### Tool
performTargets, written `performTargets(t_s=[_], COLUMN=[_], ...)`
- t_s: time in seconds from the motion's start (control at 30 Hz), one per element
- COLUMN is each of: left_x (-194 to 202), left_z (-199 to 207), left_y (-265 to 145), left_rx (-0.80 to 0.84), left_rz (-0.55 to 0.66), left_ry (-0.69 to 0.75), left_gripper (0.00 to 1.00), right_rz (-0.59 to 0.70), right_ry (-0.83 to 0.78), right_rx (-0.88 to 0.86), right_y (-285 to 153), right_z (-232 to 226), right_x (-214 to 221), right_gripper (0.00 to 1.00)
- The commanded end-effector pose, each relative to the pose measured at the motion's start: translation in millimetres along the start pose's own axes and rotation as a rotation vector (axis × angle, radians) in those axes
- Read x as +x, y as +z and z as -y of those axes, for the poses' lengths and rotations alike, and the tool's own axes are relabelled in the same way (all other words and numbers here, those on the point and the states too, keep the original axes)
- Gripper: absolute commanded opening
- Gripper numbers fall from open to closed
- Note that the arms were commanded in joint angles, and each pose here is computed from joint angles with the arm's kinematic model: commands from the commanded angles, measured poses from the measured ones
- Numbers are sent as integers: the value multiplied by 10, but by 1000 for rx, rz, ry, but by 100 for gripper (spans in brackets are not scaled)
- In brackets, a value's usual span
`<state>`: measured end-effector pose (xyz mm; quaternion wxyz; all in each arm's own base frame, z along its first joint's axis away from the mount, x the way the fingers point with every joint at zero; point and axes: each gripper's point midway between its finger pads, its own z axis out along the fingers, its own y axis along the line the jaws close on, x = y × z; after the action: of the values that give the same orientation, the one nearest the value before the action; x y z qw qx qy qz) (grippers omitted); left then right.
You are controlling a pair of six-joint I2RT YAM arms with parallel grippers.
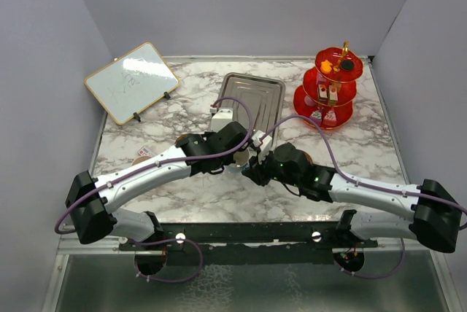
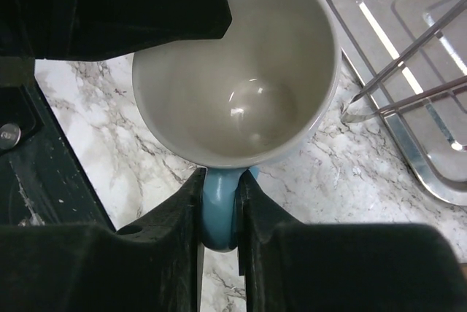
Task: Serve the afternoon tea
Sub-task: Place the cup on the coaster.
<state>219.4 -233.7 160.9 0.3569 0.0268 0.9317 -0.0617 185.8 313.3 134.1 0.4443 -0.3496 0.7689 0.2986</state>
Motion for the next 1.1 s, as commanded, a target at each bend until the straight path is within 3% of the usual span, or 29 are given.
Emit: performTargets(t_s=[0.0,0.1,0.4,0.57,0.73,1.07], left_x=[-190,-186,-134,-92,-89,-92], left_z=[202,232,333,413,460,282], left_y=[-154,-159,-140,-111,-108,-130], left_rx=[80,91,146,193,221,196], left_rz=[46,37,18,13,19,68], left_ry=[-30,-18,8,17,26,54], left_gripper=[0,0,13,38,56,76], right_rz=[65,55,82,91,61,86], right_ry=[21,30,62,64,74,120], right_rx=[88,89,133,158,188,347], right_y=[-53,-71,-239,-356,-437,-736], right_z=[153,151,217,261,322,597], right_x=[-191,-168,-210,-217,-77,31], right_gripper=[8,2,1,1,1,1])
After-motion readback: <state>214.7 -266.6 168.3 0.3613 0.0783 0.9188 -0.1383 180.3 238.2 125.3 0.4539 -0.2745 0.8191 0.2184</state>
